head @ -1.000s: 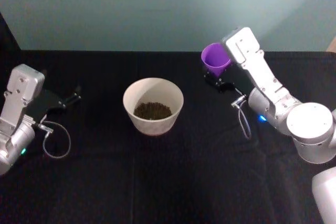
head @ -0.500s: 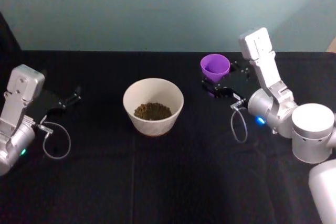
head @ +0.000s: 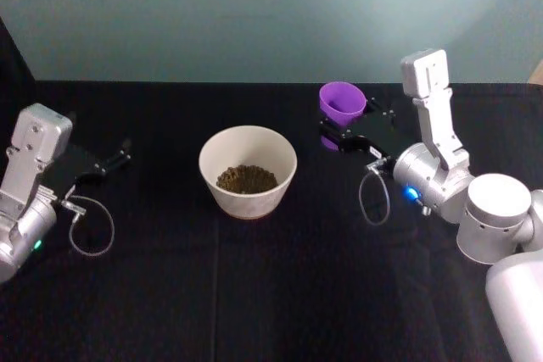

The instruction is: Pick up the cup and pour the mung beans from the cup into the bowl.

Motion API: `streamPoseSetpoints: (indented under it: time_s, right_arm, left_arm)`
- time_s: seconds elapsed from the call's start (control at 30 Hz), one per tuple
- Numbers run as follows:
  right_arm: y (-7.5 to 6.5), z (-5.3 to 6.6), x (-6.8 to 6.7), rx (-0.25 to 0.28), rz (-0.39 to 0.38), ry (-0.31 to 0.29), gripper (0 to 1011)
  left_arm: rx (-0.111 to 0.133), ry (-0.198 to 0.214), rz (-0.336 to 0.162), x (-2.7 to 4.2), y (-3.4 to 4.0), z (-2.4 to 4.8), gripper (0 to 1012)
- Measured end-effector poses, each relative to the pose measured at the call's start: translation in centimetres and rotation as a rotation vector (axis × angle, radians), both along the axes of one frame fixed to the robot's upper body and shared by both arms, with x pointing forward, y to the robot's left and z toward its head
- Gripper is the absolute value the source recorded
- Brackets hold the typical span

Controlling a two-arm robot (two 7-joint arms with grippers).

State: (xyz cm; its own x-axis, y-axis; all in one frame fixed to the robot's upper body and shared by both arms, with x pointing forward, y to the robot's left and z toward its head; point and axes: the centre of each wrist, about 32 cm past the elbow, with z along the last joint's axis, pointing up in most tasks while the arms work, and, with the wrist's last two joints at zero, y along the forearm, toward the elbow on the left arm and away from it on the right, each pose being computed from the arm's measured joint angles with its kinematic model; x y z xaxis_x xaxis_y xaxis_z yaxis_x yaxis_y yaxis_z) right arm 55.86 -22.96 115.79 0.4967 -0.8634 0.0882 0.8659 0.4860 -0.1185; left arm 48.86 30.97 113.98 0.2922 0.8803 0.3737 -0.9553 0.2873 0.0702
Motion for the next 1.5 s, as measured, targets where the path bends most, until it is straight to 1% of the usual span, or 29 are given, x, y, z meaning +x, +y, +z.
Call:
streamPoseSetpoints:
  time_s: [0.17, 0.27, 0.33, 0.43, 0.53, 0.9, 0.93, 0.97, 1.03, 1.13, 1.2, 1.27, 1.37, 1.5]
  right_arm:
    - [0.2, -0.6, 0.5, -0.007, 0.005, 0.013, 724]
    - [0.2, -1.1, 0.7, -0.008, 0.006, 0.026, 726]
    - [0.2, -1.3, 0.8, -0.005, 0.006, 0.029, 724]
    - [0.0, -2.0, 0.9, 0.004, 0.012, 0.039, 724]
    - [-0.3, -2.4, 0.9, 0.015, 0.024, 0.05, 724]
    - [-0.7, -2.7, 1.0, 0.032, 0.05, 0.054, 728]
    - [-0.7, -2.8, 1.0, 0.035, 0.055, 0.054, 764]
    - [-0.7, -2.8, 1.0, 0.034, 0.057, 0.054, 764]
    - [-0.7, -2.8, 1.0, 0.035, 0.059, 0.053, 805]
    - [-0.7, -2.7, 1.0, 0.035, 0.064, 0.049, 915]
    - [-0.7, -2.6, 0.9, 0.035, 0.066, 0.047, 946]
    - [-0.8, -2.6, 0.9, 0.037, 0.067, 0.045, 1000]
    - [-0.9, -2.4, 0.9, 0.04, 0.068, 0.039, 1004]
    - [-1.0, -1.9, 0.6, 0.04, 0.063, 0.026, 1004]
  left_arm:
    - [0.0, 0.0, 0.0, 0.0, 0.0, 0.0, 1000]
    - [0.0, 0.0, 0.0, 0.0, 0.0, 0.0, 1000]
    - [0.0, 0.0, 0.0, 0.0, 0.0, 0.0, 1000]
    - [0.0, 0.0, 0.0, 0.0, 0.0, 0.0, 1000]
    - [0.0, 0.0, 0.0, 0.0, 0.0, 0.0, 1000]
    - [0.0, 0.0, 0.0, 0.0, 0.0, 0.0, 1000]
    - [0.0, 0.0, 0.0, 0.0, 0.0, 0.0, 1000]
    - [0.0, 0.0, 0.0, 0.0, 0.0, 0.0, 1000]
    - [0.0, 0.0, 0.0, 0.0, 0.0, 0.0, 1000]
    - [0.0, 0.0, 0.0, 0.0, 0.0, 0.0, 1000]
    - [0.0, 0.0, 0.0, 0.0, 0.0, 0.0, 1000]
    - [0.0, 0.0, 0.0, 0.0, 0.0, 0.0, 1000]
    - [0.0, 0.0, 0.0, 0.0, 0.0, 0.0, 1000]
    - [0.0, 0.0, 0.0, 0.0, 0.0, 0.0, 1000]
